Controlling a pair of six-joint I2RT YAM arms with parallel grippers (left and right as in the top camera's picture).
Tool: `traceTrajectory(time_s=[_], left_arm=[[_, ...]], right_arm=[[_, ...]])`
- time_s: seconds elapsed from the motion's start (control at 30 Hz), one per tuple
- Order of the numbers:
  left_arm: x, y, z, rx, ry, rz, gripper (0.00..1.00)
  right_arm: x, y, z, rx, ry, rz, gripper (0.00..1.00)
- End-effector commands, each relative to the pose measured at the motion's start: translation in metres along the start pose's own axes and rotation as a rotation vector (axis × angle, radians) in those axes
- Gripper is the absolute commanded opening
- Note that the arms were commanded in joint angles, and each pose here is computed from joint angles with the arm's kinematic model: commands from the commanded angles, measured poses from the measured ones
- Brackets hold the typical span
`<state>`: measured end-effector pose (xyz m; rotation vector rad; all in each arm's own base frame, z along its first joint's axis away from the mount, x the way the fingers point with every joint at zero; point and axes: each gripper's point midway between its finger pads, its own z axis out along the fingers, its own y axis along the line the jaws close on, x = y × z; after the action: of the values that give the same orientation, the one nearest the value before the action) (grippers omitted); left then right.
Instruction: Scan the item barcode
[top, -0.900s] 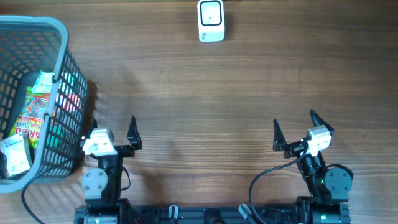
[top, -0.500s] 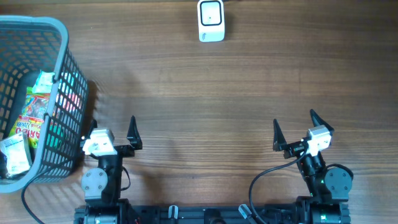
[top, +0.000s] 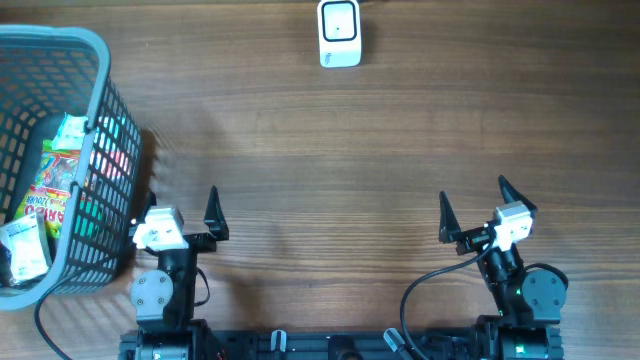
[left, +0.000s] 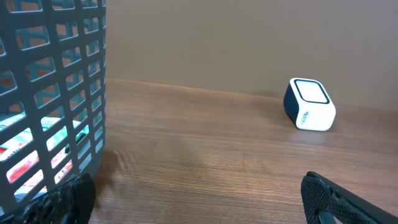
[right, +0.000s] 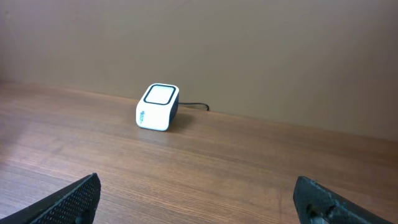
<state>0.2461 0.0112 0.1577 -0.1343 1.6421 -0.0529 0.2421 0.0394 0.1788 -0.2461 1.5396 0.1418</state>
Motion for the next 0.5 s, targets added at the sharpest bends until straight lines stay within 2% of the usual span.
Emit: traceTrajectory(time_s=[0.0, 0.47], left_arm=[[0.0018, -0.0018, 0.0, 0.013, 0.001, 0.015, 1.0], [0.0017, -0.0018, 0.0, 0.013, 0.001, 0.015, 1.0]], right_arm=[[0.0001, 0.0002, 0.0001, 0.002, -0.001, 0.014, 1.0], [0.0001, 0.0002, 0.0001, 0.002, -0.001, 0.014, 1.0]])
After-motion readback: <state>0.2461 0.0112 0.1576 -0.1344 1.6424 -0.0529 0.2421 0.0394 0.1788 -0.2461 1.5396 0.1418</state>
